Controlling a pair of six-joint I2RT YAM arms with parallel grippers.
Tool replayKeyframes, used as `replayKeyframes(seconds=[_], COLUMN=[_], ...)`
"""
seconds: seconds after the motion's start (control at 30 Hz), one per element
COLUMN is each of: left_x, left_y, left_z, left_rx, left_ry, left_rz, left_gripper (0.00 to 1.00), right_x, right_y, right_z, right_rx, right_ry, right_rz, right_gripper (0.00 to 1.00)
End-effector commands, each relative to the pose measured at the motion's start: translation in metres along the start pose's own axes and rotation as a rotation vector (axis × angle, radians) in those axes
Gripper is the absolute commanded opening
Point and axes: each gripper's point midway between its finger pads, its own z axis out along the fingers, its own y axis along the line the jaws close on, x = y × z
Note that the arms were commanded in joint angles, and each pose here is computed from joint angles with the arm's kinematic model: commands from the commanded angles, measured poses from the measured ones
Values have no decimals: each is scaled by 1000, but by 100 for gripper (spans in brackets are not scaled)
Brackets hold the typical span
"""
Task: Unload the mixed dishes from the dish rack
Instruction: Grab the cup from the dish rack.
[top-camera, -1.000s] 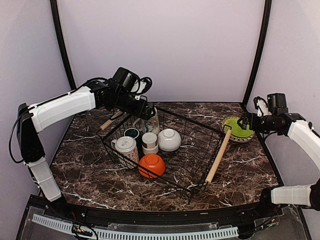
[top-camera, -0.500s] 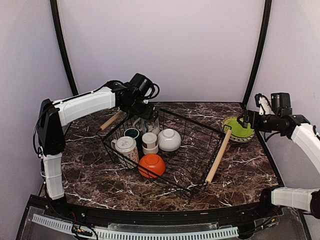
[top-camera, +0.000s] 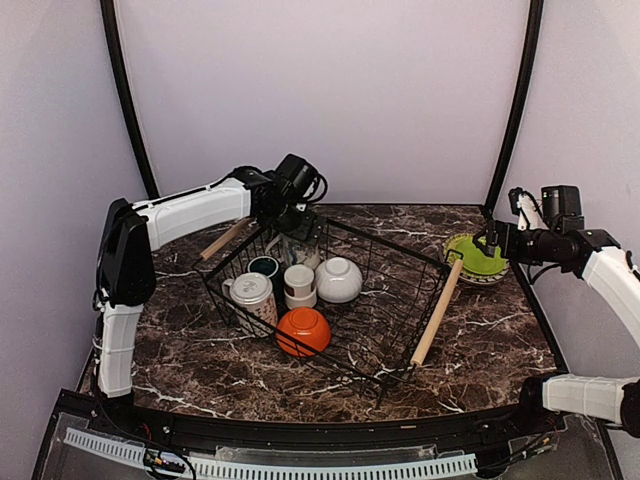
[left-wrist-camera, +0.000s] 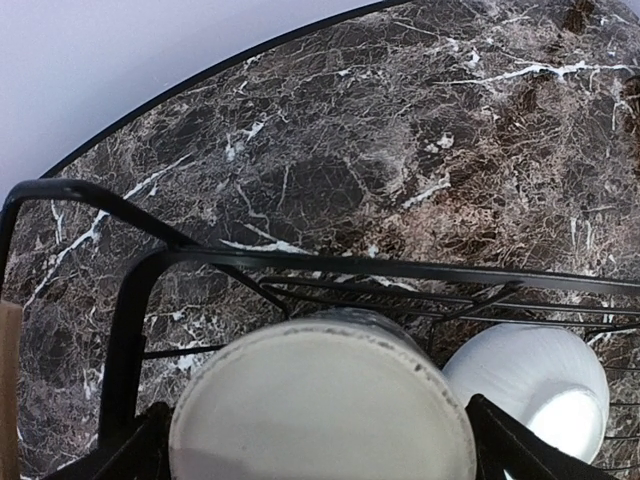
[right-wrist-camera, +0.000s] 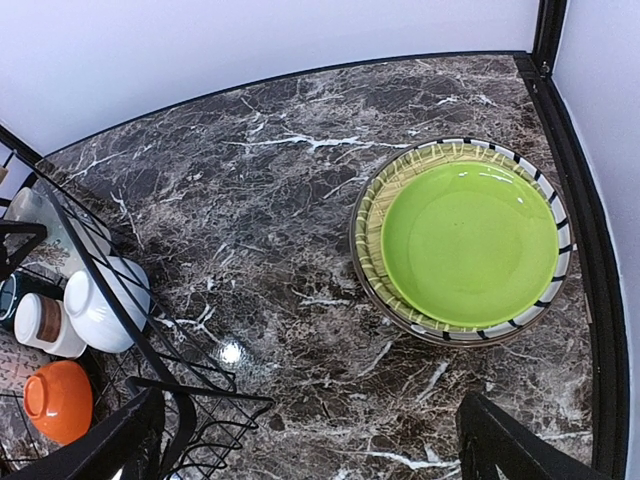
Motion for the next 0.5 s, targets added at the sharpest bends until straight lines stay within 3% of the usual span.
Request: replayKeyframes(seconds=[0.0,0.23,0.47], left_x=[-2,-1,-11], left_y=[-4,-9,-12], left_z=[-4,-2,-12], left_rx=[9,35,64], left_ry=[5,13,2], left_rz=[28,31,28], left_gripper=[98,87,60], right_x=[-2,-4,-8], right_y=[7,12,14], right_z=[-2,-3,-7], right_rx=[-23,-39,-42], right_ry=[-3,-5,-14], right_rz=[6,9,9], right_gripper=[99,99,99])
